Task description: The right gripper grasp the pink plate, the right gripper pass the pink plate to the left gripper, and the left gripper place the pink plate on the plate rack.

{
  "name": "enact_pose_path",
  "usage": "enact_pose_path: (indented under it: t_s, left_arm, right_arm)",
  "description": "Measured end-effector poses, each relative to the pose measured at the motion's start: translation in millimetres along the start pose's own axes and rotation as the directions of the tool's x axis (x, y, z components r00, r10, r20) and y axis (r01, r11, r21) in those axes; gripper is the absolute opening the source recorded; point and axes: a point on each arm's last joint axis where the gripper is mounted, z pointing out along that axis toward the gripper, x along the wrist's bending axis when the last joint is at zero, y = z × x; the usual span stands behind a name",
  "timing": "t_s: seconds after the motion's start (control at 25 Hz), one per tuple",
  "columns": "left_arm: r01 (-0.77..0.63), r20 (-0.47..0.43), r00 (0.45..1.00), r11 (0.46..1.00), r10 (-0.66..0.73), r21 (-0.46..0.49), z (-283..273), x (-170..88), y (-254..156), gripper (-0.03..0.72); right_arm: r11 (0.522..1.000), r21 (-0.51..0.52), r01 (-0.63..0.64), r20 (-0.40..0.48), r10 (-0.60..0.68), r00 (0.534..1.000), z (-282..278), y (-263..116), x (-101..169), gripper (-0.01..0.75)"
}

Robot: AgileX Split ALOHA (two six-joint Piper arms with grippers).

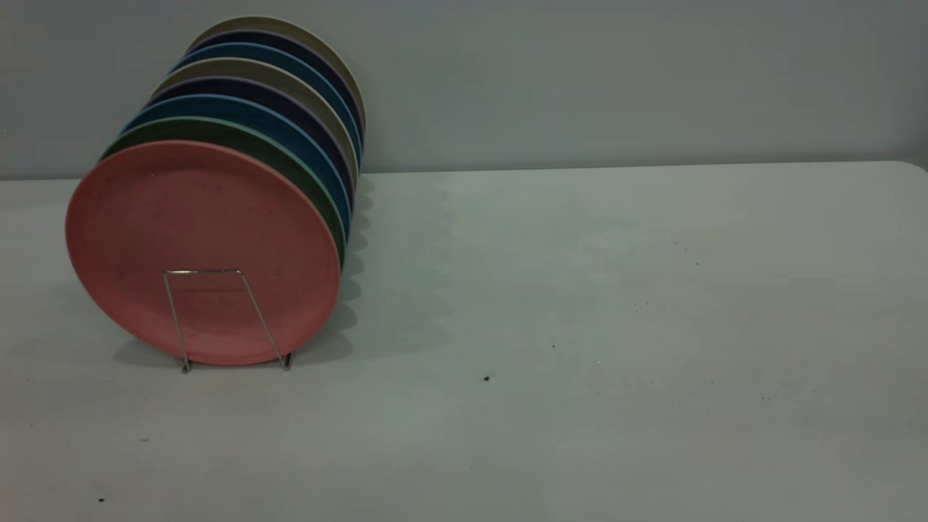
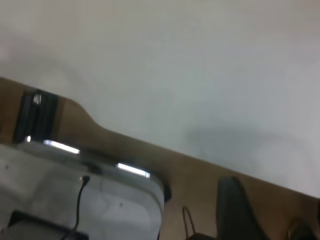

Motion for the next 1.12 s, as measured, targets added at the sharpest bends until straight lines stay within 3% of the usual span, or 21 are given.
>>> enact_pose_path:
  t_s: [0.16, 0.32, 0.6, 1.12]
  left_arm:
    - [-0.025, -0.008, 1.0, 0.998, 0.024, -0.055, -16, -7, -20, 0.447]
    - [-0.057, -0.038, 0.998, 0.983, 0.051, -0.175, -31, -13, -39, 0.447]
    - [-0.094, -0.107, 0.992, 0.957, 0.067, -0.273, -18, -14, -83, 0.447]
    - [-0.068, -0.207, 0.978, 0.93, -0.009, -0.36, -8, -6, -112, 0.447]
  right_arm:
    - [0.996, -0.092, 0.014, 0.01, -0.013, 1.0, -5, -33, 4, 0.405]
    - [0.988, -0.155, 0.026, 0.027, -0.022, 0.999, -2, -57, 5, 0.383]
    - [0.954, -0.295, 0.045, 0.062, -0.028, 0.998, 5, -77, 5, 0.348]
    - [0.951, -0.307, 0.041, 0.076, -0.019, 0.997, 7, -77, 4, 0.347]
